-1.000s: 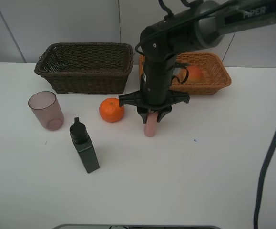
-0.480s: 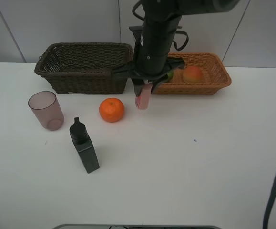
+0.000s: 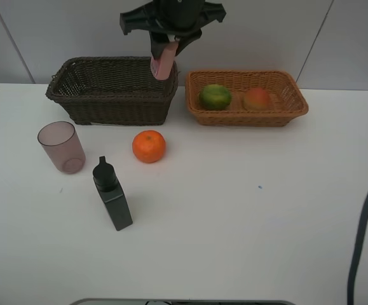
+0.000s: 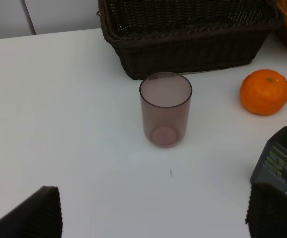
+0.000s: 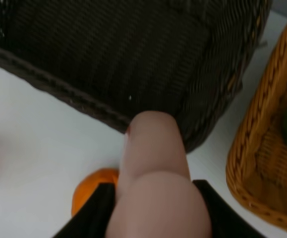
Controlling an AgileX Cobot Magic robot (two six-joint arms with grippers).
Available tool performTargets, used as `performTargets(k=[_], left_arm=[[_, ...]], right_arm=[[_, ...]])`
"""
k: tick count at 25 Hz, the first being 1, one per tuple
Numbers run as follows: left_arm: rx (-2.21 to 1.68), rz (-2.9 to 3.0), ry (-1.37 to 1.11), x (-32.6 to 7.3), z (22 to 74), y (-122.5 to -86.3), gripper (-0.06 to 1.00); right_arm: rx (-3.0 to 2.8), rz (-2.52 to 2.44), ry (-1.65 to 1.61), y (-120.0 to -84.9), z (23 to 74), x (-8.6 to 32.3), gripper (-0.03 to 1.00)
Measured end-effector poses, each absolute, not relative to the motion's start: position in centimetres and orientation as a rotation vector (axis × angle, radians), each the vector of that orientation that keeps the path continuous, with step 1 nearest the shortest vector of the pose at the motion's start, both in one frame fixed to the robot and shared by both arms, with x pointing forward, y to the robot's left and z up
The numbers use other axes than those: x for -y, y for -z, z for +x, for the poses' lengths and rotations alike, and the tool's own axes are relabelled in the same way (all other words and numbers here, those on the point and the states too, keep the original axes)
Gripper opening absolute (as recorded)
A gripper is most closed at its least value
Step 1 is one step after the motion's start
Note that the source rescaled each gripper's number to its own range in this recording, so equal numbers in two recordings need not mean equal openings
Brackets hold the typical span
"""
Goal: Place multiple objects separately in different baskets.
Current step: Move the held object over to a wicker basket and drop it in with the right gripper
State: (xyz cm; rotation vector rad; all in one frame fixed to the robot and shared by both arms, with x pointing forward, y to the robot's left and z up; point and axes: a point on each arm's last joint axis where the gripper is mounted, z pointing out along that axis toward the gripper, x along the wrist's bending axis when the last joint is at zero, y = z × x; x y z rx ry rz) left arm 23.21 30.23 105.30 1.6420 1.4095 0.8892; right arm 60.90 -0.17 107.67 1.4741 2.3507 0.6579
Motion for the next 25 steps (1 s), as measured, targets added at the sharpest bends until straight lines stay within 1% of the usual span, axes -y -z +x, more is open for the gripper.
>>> performTargets(k=[4, 15, 21, 25], left_arm=[[-1.410, 1.642, -0.889, -30.2, 23.2, -105.3, 0.96], [-1.410, 1.642, -0.889, -30.2, 23.2, -105.3, 0.96], [-1.410, 1.642, -0.889, -30.2, 23.2, -105.3, 0.96], [-1.410, 1.642, -0.889, -30.2, 23.2, -105.3, 0.96]], right_arm=[[-2.339, 1.445, -0.702, -107.1, 62.6, -1.3, 0.00], [-2.219, 1.266, -0.934, -102.2, 66.5, -4.4, 0.00], [-2.246, 1.248, -0.895, -98.2, 67.4, -5.1, 0.00], [-2.262, 1.248, -0.867, -96.5, 67.6, -5.3, 0.00]])
